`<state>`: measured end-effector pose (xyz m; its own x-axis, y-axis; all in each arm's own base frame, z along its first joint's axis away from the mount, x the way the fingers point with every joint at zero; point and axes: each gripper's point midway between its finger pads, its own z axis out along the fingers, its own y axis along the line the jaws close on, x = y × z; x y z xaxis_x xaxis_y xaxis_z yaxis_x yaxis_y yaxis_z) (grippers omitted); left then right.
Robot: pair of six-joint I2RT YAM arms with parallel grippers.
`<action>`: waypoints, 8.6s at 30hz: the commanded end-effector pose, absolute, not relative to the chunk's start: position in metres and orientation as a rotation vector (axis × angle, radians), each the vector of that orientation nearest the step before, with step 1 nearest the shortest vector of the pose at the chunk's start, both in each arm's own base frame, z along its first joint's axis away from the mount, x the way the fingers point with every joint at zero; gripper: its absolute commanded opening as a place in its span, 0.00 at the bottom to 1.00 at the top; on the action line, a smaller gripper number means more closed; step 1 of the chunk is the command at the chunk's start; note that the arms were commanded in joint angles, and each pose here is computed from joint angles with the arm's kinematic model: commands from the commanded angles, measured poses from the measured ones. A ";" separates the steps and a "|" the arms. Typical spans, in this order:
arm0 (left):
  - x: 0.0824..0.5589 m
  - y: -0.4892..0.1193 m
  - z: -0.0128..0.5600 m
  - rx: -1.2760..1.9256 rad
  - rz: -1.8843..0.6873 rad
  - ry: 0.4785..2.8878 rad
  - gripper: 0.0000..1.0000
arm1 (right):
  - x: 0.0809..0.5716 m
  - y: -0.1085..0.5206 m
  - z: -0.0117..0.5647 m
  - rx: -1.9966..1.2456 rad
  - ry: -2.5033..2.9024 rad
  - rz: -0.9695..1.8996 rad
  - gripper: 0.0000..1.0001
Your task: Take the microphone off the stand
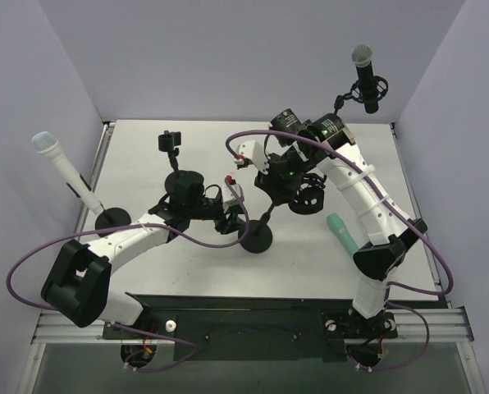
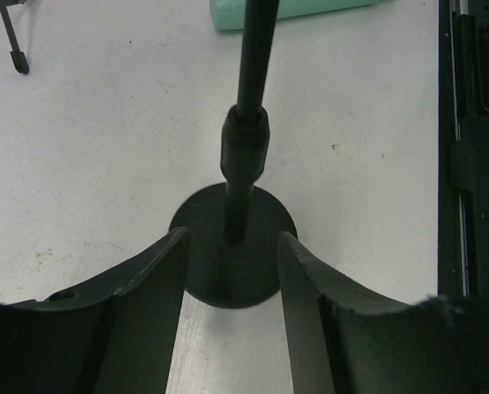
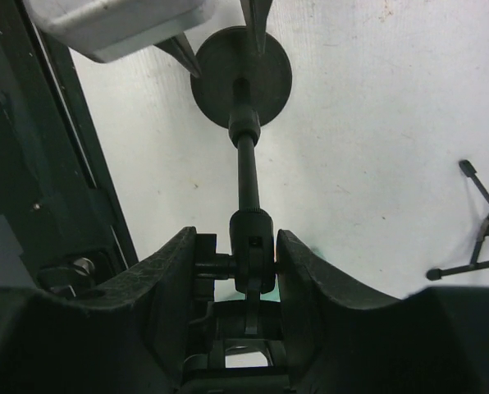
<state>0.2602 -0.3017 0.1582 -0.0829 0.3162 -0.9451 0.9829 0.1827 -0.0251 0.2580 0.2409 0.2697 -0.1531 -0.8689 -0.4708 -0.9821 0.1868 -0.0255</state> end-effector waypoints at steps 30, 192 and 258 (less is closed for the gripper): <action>0.289 -0.386 0.182 1.270 -1.013 1.250 0.50 | 0.257 0.204 0.239 -1.743 2.052 0.276 0.00; 0.282 -0.321 0.189 1.128 -0.810 1.377 0.00 | 0.286 0.239 0.270 -1.216 2.132 0.332 0.00; 0.281 -0.339 0.173 0.834 -0.602 1.545 0.64 | 0.293 0.233 0.265 -0.731 2.541 0.341 0.00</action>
<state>0.2873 -0.3397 0.1661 0.0070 0.2027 -0.9792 0.7703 0.6234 0.1346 0.2867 0.2410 0.2495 -0.7542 -0.4687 -0.4598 -0.5883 0.7934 0.1563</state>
